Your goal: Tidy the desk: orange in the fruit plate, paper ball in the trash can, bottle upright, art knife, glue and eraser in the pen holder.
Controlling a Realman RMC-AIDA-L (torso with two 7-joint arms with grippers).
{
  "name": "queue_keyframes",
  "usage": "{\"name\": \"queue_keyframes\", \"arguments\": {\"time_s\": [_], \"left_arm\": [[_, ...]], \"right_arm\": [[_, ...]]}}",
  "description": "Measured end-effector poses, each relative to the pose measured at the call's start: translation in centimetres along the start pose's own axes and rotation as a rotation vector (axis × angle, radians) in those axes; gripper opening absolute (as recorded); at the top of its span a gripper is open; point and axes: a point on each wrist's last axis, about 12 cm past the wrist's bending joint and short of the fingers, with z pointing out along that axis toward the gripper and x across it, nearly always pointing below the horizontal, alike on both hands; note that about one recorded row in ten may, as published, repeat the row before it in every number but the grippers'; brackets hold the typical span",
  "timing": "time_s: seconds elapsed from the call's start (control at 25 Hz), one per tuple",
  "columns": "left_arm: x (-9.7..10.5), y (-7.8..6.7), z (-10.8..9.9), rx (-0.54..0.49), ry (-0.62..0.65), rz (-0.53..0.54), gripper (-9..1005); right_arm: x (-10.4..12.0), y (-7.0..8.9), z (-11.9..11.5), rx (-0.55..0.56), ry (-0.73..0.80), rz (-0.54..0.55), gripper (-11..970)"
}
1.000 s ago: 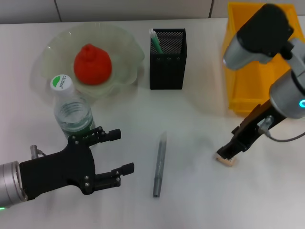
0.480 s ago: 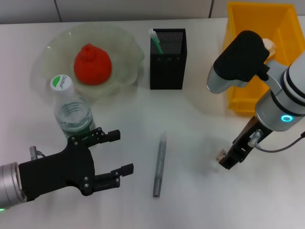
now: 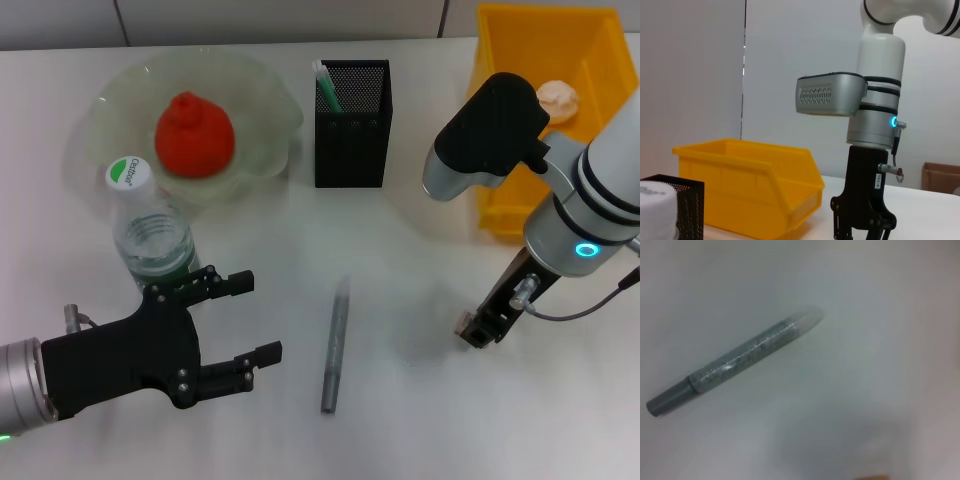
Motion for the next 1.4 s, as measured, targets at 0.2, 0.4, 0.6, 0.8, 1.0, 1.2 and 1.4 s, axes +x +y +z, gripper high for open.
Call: {"name": "queue_keyframes", "arguments": {"time_s": [0.2,0.4,0.6,0.8,1.0,1.2,1.4], "left_arm": [[0.1,-0.1,-0.1,0.0,-0.002,-0.003,784],[0.1,-0.2,-0.1,0.0,-0.002,-0.004,784],[0.1,-0.2,-0.1,-0.001,-0.002,-0.006,784],[0.1,-0.1,-0.1,0.0,-0.002,-0.003,785],[0.0,0.0,0.0,0.003,-0.003,0.0,785],[0.0,0.0,0.1,0.004,-0.003,0.0,784],[0.1,-0.2,-0.3,-0.005,-0.001,-0.006,784]], "right_arm": [[-0.2,0.1,0.4,-0.007,0.006,-0.007,348],[-0.3,0.3,0.5,-0.012,0.004,-0.013,314],[-0.6,0.5,-0.3,-0.005,-0.03,-0.022,289],[-1.9,0.7,-3.4,0.04,-0.154,-0.02,266],[-3.4,-2.1,-8.6,0.124,-0.398,0.066,263],[-5.2,-5.0,-10.3,0.171,-0.532,0.12,265],[-7.4,-6.2,-8.9,0.178,-0.555,0.096,267]]}}
